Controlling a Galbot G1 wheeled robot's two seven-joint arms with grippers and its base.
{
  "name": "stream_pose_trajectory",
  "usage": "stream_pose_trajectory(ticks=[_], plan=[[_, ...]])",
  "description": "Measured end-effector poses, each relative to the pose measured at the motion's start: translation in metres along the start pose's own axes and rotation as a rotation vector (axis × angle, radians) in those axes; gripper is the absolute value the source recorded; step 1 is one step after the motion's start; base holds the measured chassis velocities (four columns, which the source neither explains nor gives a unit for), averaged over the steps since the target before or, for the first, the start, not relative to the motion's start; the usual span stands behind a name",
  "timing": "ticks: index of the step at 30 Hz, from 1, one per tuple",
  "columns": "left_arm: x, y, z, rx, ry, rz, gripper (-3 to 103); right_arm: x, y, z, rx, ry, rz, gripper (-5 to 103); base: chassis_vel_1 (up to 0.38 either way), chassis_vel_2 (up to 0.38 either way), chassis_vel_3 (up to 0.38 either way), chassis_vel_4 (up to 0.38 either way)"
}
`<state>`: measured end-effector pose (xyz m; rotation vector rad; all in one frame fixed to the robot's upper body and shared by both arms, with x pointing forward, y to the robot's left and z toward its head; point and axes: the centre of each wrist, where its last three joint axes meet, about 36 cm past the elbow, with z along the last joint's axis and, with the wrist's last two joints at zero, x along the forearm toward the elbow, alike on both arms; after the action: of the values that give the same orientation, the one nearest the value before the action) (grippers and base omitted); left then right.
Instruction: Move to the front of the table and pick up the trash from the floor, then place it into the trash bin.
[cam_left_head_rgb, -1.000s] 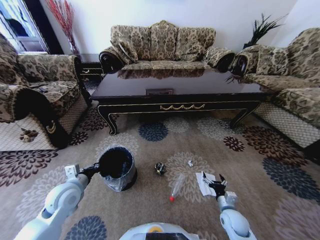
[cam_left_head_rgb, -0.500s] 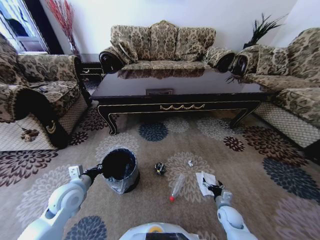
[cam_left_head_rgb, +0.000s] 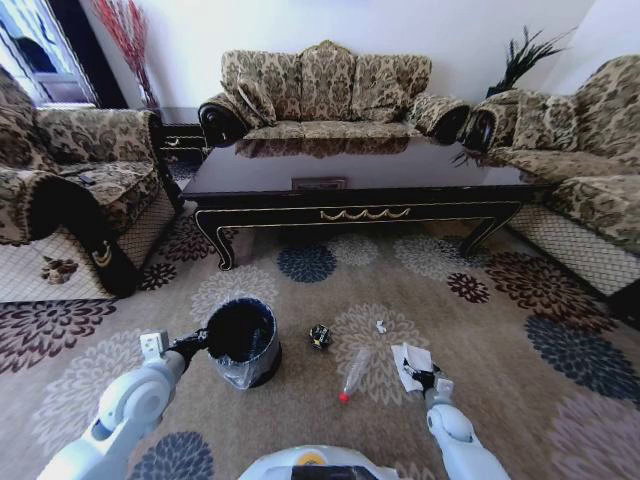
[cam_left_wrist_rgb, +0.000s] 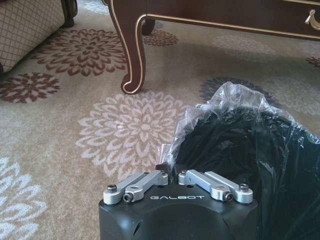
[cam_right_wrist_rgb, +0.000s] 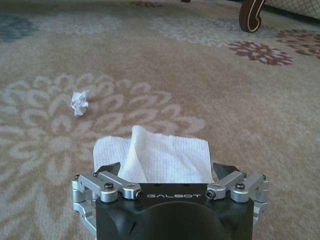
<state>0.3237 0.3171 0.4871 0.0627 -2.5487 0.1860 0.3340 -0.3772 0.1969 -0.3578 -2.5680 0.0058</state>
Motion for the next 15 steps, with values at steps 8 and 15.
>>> stream_pose_trajectory(ticks=[8,15], plan=[[0.001,-0.002,0.001,0.006,-0.006,-0.002,3,-0.004,-0.003,0.015,0.024,0.034,-0.003,103,0.000,0.000,0.000,0.000],[0.002,-0.003,0.000,0.008,-0.011,-0.004,3,-0.004,-0.001,0.021,0.031,0.050,-0.011,85,0.000,0.000,0.000,0.000]])
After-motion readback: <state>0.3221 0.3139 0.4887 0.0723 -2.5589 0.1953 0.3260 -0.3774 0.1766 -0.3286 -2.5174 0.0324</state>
